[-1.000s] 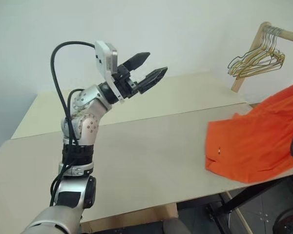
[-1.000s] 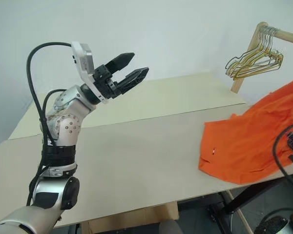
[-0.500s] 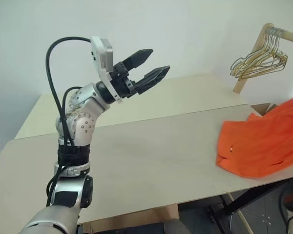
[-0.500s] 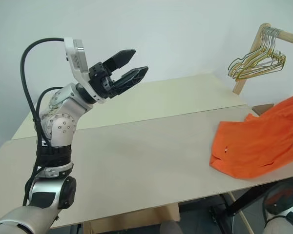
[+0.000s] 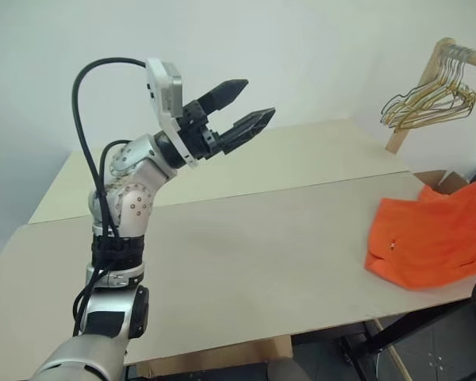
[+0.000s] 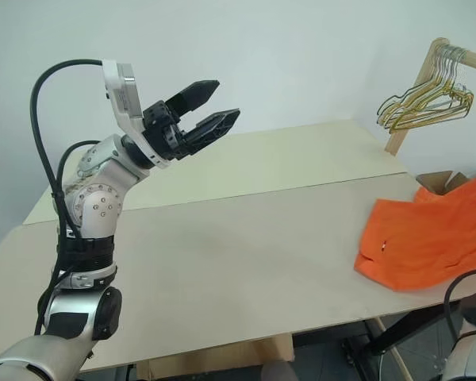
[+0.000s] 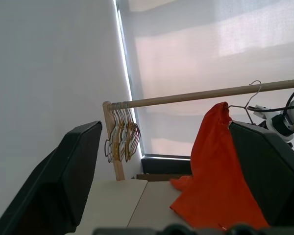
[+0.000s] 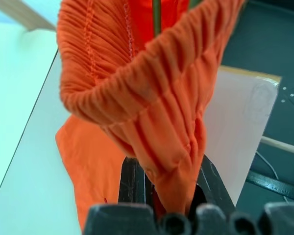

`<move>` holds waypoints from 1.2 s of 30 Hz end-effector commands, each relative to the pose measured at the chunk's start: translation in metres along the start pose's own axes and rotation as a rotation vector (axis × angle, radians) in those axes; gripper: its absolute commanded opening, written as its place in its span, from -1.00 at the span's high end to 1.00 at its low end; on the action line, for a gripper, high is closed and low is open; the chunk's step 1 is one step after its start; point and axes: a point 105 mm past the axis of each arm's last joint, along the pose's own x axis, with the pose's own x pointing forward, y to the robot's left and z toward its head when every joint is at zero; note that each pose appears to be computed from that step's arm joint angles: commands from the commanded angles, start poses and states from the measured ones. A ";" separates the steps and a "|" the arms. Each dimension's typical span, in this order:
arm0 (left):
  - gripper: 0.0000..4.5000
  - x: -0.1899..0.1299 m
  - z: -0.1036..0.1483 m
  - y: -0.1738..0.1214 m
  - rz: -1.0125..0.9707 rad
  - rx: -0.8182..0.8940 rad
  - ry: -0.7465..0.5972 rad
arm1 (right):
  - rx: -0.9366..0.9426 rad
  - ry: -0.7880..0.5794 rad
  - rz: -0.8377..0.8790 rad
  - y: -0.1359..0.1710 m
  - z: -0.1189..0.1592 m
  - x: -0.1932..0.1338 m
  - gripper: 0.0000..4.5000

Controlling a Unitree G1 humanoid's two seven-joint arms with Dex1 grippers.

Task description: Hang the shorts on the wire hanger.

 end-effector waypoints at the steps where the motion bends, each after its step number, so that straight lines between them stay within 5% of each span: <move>1: -0.99 0.000 0.010 -0.002 -0.009 0.047 -0.018 | 0.066 -0.105 -0.003 -0.006 0.028 -0.009 1.00; 17: -0.99 0.000 0.012 -0.004 -0.018 0.059 -0.009 | 0.190 -0.121 -0.198 -0.045 0.027 0.007 1.00; 29: -1.00 -0.002 0.011 -0.007 -0.019 0.060 -0.003 | 0.188 -0.190 -0.214 -0.049 0.037 0.001 -0.90; 36: -1.00 0.000 0.010 -0.007 -0.020 0.061 -0.001 | 0.074 -0.389 -0.303 -0.048 0.061 -0.016 -0.95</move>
